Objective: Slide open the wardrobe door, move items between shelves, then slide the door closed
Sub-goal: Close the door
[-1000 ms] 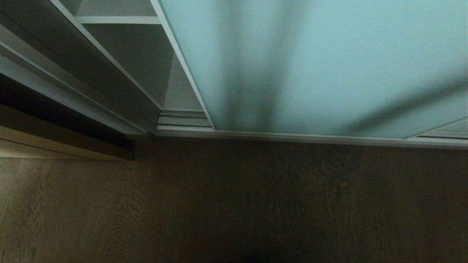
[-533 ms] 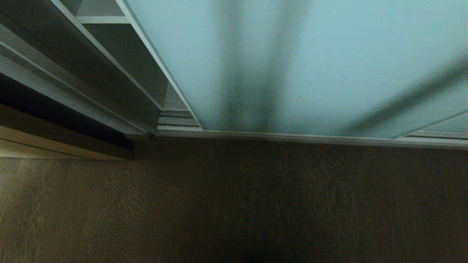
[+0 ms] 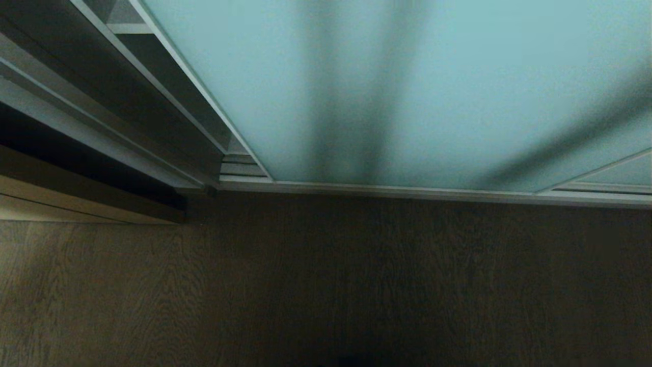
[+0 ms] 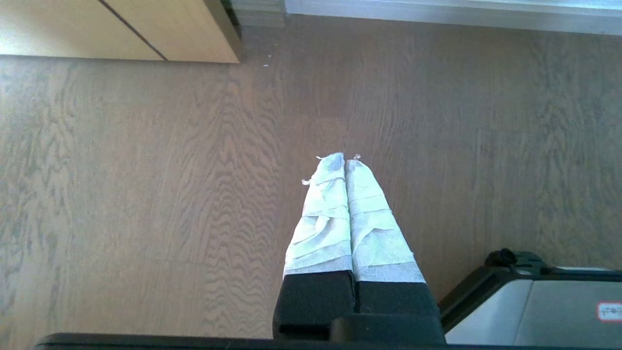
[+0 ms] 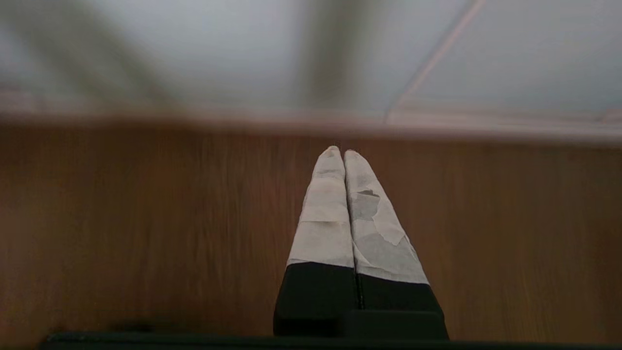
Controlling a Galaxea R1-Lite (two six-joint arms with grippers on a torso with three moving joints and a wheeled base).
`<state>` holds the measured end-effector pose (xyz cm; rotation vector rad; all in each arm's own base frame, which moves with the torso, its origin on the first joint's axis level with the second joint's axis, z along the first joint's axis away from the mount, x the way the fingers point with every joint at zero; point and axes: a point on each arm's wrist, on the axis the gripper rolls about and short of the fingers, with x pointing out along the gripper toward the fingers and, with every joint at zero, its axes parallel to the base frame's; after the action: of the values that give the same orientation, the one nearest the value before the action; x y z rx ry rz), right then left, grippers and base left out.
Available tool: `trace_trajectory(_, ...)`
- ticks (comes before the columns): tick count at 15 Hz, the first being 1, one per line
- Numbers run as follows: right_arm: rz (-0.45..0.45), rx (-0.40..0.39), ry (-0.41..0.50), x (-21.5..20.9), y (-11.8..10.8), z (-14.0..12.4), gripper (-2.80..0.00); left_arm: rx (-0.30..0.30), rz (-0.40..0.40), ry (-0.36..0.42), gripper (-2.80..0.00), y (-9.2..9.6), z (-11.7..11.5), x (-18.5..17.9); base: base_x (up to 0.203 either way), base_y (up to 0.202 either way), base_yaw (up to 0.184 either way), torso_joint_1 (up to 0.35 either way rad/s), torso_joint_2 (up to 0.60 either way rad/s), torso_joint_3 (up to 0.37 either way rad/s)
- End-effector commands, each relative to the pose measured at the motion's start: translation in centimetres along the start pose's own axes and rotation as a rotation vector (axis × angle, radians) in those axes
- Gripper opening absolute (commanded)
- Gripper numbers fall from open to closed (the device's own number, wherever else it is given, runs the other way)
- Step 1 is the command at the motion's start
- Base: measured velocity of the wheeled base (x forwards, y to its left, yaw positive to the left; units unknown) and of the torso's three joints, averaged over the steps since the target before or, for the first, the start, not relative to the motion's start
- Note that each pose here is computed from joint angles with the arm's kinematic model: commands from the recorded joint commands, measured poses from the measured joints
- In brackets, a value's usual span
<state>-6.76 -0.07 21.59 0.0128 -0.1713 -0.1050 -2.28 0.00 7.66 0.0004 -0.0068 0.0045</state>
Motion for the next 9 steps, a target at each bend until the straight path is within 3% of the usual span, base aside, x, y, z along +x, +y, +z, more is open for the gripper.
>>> trace_trajectory(1,-0.009,-0.004,0.012,-1.1,-0.3,-4.8,-2.80,0.000,0.001,0.001,-2.80,0.0,0.0,0.0,0.000,0.000,0.000,0.000,0.00,0.000)
trace_trajectory(4,-0.028,-0.018,0.095,0.2,-0.2,-8.9,-2.80,0.000,0.000,0.001,-2.80,0.0,0.0,0.0,0.000,0.000,0.000,0.000,0.00,0.000)
trace_trajectory(7,-0.027,-0.022,0.079,1.9,-0.1,-12.8,-2.80,0.001,0.000,0.001,-2.80,0.0,0.0,0.0,0.000,0.000,0.000,0.000,0.00,0.000)
trace_trajectory(9,-0.007,-0.027,0.046,2.2,0.0,-13.5,-2.80,0.000,0.001,0.001,-2.80,0.0,0.0,0.0,0.000,0.000,0.000,0.000,0.00,0.000)
